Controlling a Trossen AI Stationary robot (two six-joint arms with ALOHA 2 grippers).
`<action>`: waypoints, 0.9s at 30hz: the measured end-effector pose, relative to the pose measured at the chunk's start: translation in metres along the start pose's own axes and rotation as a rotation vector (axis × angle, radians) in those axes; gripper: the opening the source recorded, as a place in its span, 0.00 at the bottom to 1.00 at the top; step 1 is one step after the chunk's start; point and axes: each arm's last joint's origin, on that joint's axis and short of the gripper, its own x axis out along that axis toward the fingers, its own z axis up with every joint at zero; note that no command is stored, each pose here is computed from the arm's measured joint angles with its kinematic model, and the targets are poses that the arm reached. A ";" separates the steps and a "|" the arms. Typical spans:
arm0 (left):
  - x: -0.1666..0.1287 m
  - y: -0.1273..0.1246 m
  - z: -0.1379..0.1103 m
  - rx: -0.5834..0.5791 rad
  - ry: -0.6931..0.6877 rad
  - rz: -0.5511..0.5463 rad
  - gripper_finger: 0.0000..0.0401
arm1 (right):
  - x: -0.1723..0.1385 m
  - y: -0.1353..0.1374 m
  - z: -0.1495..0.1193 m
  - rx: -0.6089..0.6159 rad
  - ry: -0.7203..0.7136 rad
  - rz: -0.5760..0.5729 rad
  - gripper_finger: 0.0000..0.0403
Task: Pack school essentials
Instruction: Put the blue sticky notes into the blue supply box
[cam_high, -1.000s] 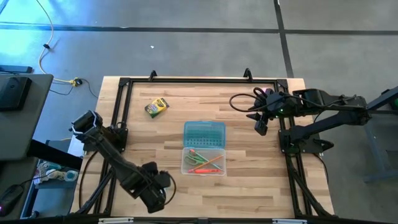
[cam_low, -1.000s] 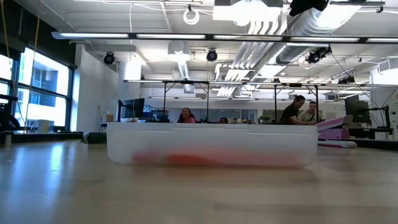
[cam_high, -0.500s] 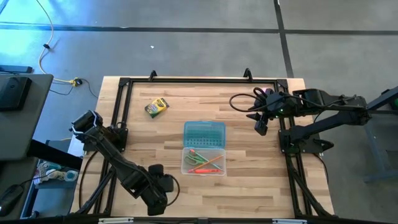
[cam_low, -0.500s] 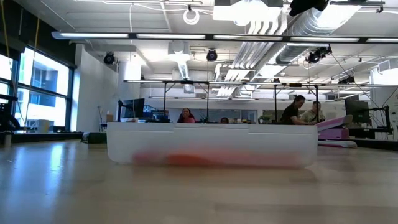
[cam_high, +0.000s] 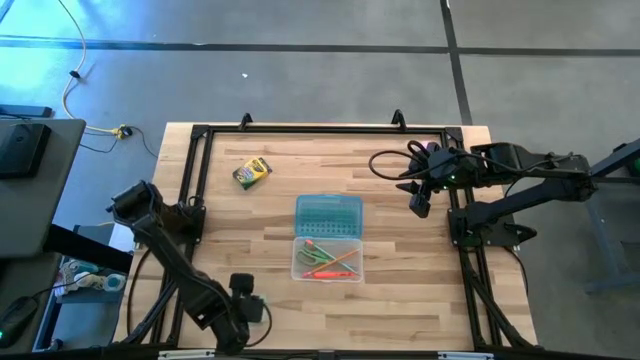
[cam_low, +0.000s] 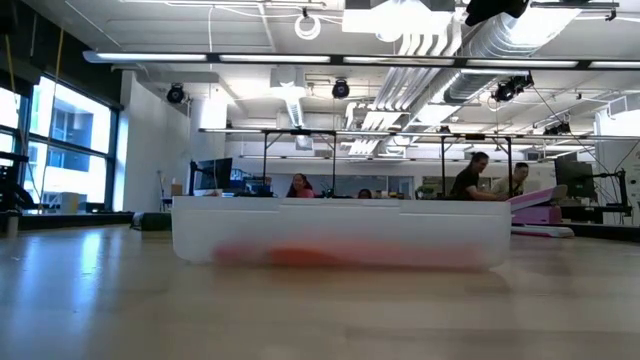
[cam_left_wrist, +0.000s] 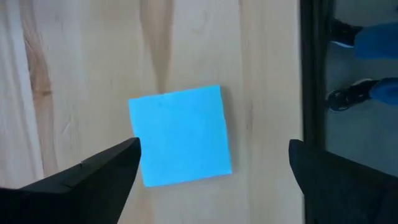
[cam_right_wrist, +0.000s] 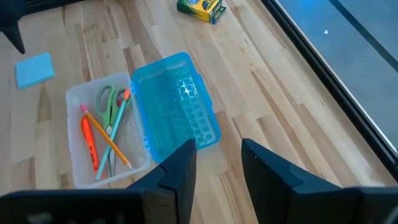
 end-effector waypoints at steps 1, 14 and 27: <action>0.003 0.000 -0.003 0.005 -0.005 0.005 0.99 | 0.000 0.000 0.000 0.000 0.000 0.000 0.29; 0.033 0.010 -0.024 -0.035 -0.037 0.020 1.00 | 0.000 0.000 0.000 0.000 0.000 0.000 0.29; 0.056 0.013 -0.020 -0.096 -0.045 0.059 1.00 | 0.000 0.000 0.000 0.000 0.000 0.000 0.29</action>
